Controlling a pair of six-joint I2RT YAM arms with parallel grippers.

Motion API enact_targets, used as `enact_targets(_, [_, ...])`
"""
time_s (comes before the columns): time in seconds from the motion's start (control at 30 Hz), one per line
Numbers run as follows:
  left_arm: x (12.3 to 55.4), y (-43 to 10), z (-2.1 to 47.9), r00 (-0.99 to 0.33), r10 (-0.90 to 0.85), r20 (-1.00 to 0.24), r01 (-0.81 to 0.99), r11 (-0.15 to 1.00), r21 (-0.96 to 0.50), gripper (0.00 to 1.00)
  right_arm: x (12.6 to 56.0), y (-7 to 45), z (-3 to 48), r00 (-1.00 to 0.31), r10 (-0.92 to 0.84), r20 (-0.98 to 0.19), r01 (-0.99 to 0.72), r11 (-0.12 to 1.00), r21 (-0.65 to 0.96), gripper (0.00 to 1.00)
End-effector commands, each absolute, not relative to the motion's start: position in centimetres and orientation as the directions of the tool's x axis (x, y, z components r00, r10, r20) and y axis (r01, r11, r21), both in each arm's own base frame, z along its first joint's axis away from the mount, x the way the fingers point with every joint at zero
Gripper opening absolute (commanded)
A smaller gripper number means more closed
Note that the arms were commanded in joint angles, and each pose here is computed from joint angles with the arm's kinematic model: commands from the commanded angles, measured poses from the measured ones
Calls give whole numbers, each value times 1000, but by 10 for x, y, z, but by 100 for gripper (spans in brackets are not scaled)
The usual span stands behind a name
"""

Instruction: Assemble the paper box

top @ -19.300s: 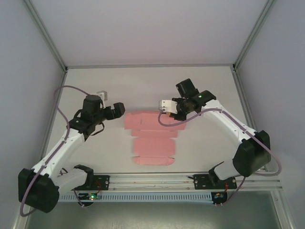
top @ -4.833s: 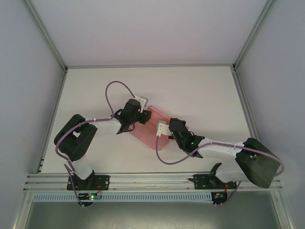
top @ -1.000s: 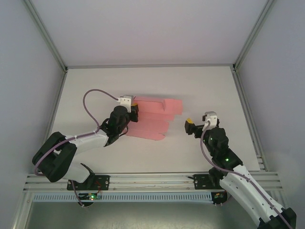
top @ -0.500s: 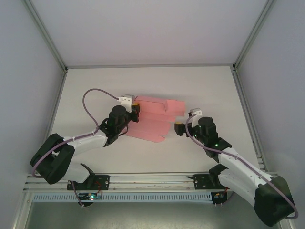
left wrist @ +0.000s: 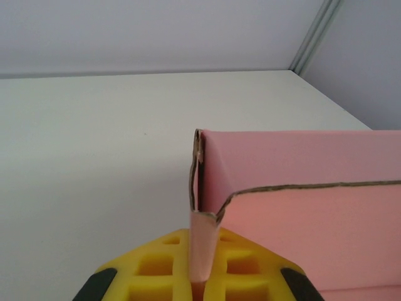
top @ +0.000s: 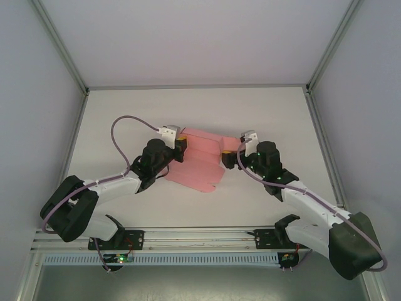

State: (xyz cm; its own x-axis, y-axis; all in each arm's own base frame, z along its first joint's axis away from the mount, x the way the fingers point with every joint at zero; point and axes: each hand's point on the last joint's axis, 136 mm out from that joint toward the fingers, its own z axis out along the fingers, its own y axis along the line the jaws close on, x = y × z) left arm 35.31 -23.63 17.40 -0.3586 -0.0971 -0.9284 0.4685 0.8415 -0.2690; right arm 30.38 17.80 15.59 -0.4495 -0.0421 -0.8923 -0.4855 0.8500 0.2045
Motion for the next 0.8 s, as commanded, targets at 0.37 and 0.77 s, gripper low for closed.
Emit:
enact_targets(0.37, [365, -237, 196, -347, -215, -913, 417, 837, -356, 0, 336, 170, 157, -286, -269, -920, -93, 963, -253, 98])
enact_targets(0.77, [368, -230, 191, -353, -213, -911, 375, 860, -346, 0, 342, 203, 157, -234, -391, -890, -64, 920, -387, 99])
